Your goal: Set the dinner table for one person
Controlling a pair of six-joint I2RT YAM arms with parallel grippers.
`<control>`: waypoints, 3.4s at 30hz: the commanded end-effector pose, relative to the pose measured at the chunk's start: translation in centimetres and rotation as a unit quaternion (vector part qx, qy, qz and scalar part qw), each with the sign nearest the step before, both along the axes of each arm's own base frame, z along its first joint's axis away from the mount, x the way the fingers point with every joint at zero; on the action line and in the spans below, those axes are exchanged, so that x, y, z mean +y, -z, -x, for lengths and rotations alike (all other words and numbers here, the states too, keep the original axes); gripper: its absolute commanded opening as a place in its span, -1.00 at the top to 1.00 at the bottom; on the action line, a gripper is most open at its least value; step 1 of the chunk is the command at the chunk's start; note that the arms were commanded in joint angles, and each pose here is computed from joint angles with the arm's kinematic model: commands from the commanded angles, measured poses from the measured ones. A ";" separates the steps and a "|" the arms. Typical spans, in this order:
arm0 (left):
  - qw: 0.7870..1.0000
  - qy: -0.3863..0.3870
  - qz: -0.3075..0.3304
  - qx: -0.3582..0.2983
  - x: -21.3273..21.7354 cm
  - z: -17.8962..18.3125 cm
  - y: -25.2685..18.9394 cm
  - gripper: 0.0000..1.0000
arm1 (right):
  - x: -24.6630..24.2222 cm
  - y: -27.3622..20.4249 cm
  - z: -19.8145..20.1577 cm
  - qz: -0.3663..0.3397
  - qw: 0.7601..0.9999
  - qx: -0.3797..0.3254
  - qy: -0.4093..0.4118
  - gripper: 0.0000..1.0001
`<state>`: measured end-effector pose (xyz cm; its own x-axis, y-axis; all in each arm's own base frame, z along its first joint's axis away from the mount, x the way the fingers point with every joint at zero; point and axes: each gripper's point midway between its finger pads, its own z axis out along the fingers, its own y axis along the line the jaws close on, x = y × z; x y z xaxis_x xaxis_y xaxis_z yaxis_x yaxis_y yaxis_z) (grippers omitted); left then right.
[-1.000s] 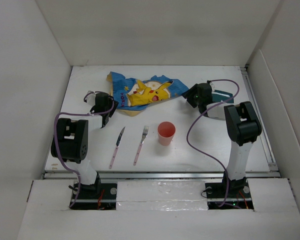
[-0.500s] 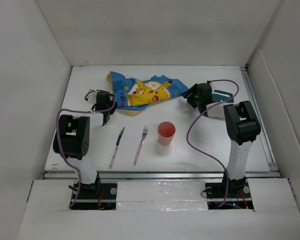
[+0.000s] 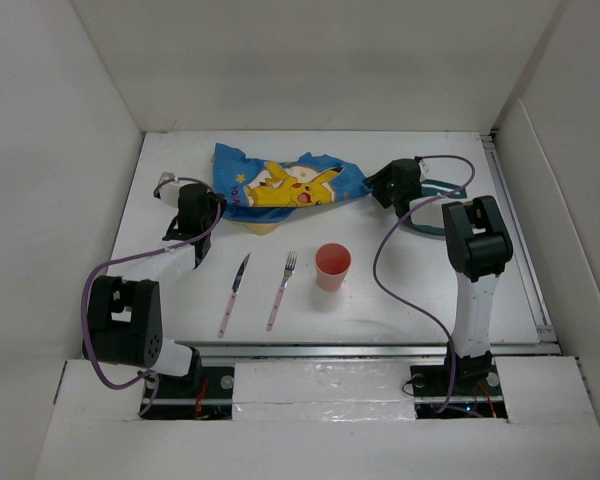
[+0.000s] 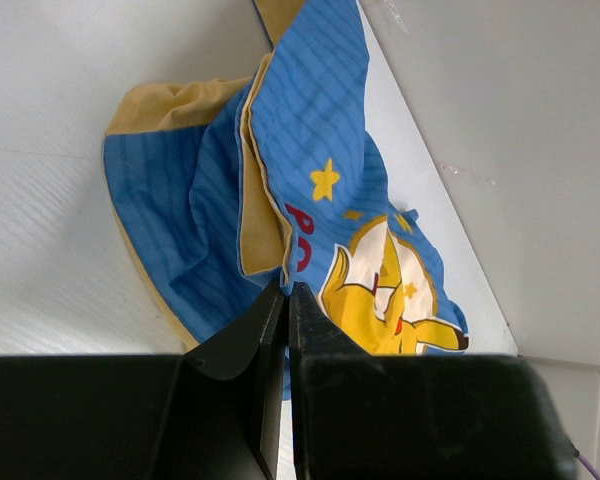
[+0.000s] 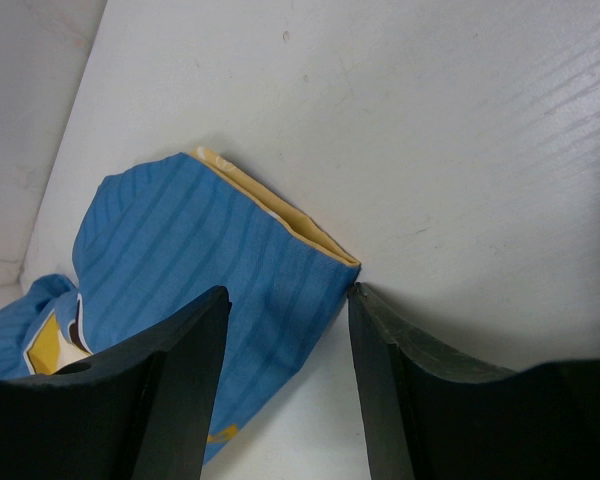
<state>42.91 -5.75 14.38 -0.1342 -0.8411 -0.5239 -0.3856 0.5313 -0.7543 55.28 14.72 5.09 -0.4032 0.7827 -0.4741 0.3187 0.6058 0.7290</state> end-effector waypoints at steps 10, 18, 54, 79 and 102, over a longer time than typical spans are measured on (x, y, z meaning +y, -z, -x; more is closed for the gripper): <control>1.000 0.003 0.001 -0.005 -0.3 0.1 0.2 1.00 | 0.6 0.7 1.7 0.023 0.999 0.035 0.028 0.09; 1.000 -0.009 0.017 -0.024 -0.1 0.0 -0.5 1.00 | 0.2 0.9 0.6 0.060 0.994 0.081 0.036 0.18; 0.987 -0.015 0.030 -0.160 0.5 -0.5 -11.9 1.00 | -3.7 -17.1 1.9 0.204 0.977 -0.040 0.051 1.00; 0.946 0.043 -0.020 -0.320 0.3 2.4 -31.0 1.00 | -7.7 -42.5 13.3 0.243 0.925 -0.290 0.028 1.00; 0.960 0.112 0.013 -0.255 0.0 -7.6 -21.3 1.00 | -5.9 -35.6 2.8 0.213 0.930 -0.289 -0.077 1.00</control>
<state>51.04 -6.86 43.62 -0.0100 -0.8124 -0.5830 0.2180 0.5673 -0.7942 51.72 9.67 49.14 0.0105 0.4437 -0.8961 -0.2008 0.8788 0.4328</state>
